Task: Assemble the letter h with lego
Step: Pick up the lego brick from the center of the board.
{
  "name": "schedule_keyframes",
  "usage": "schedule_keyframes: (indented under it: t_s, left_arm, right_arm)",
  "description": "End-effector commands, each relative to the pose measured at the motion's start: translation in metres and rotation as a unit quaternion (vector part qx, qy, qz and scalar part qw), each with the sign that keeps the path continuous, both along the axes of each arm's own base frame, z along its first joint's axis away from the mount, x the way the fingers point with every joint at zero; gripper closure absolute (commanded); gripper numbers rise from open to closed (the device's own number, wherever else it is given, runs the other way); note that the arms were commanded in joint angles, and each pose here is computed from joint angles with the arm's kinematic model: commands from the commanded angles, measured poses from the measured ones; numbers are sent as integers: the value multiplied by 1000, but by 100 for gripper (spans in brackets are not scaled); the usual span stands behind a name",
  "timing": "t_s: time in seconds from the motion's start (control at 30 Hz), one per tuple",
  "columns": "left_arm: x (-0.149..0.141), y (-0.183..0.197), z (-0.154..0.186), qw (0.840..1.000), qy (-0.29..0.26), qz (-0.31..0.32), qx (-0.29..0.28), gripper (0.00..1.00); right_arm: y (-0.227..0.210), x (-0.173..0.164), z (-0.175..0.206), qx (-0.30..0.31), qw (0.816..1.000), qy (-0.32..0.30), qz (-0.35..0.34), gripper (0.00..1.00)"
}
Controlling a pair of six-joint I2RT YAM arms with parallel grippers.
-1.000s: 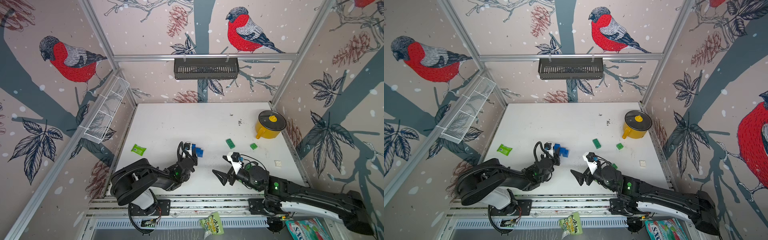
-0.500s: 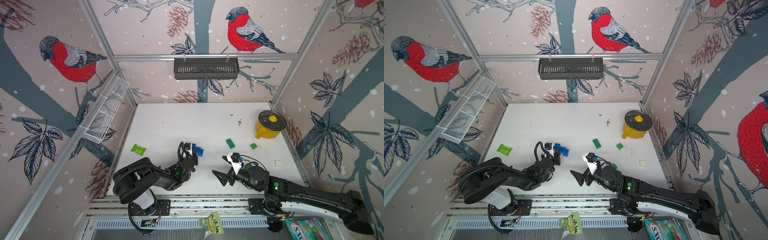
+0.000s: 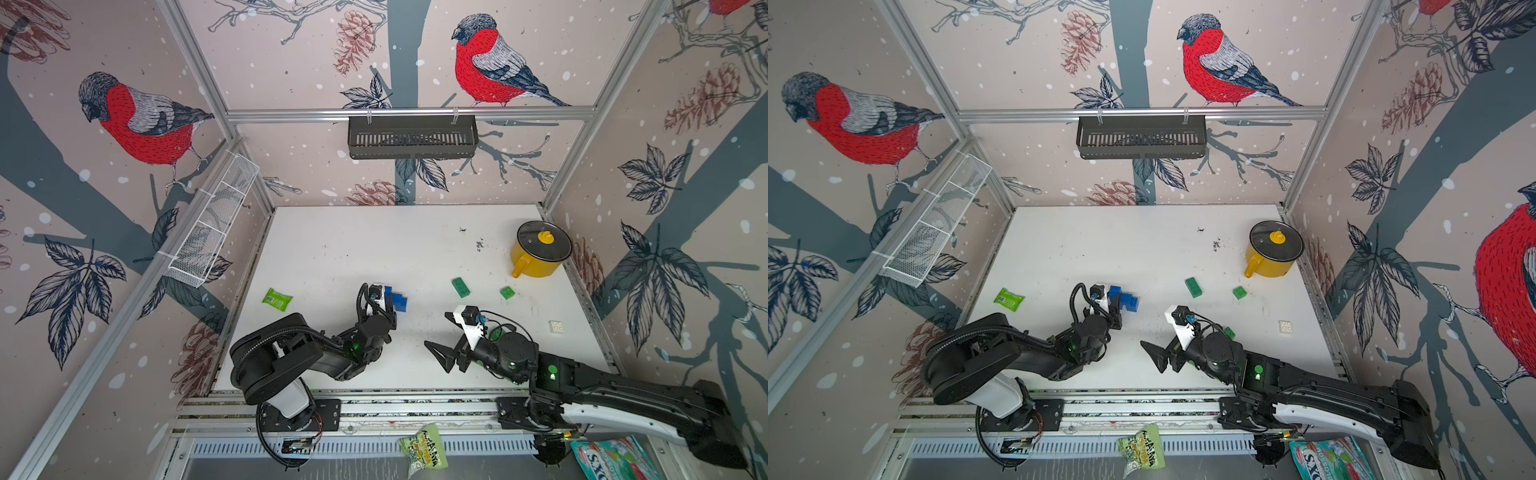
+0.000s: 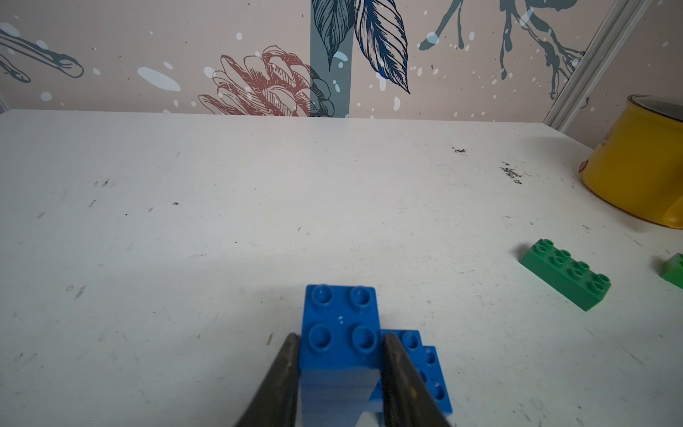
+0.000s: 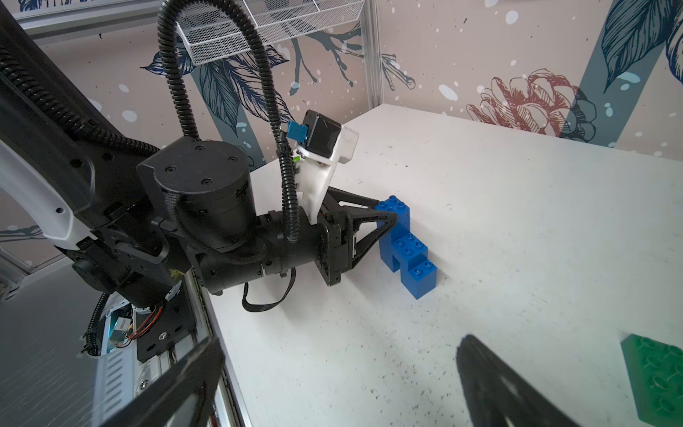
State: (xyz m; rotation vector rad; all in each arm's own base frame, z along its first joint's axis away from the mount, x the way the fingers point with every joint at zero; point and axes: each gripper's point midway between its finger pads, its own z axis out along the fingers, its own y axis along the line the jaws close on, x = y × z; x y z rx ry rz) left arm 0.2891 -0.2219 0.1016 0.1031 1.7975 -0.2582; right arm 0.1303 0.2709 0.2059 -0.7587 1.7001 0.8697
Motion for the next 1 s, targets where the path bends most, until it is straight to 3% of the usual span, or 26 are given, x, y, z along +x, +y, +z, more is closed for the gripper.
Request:
schedule_keyframes:
  t_s: [0.0, 0.53, 0.77, 0.97]
  left_arm:
    - [-1, 3, -3, 1000, 6, 3, 6, 70]
    - [-4, 8, 17, 1000, 3, 5, 4, 73]
    - [-7, 8, 18, 999, 32, 2, 21, 82]
    - [-15, 15, 29, 999, 53, 5, 11, 82]
  right_arm:
    - [1, 1, 7, 11, 1000, -7, -2, 0]
    - [-1, 2, 11, 15, 1000, -10, -8, 1]
    - [-1, 1, 12, 16, 1000, -8, -6, 1]
    - [-1, 0, 12, 17, 1000, -8, -5, 1]
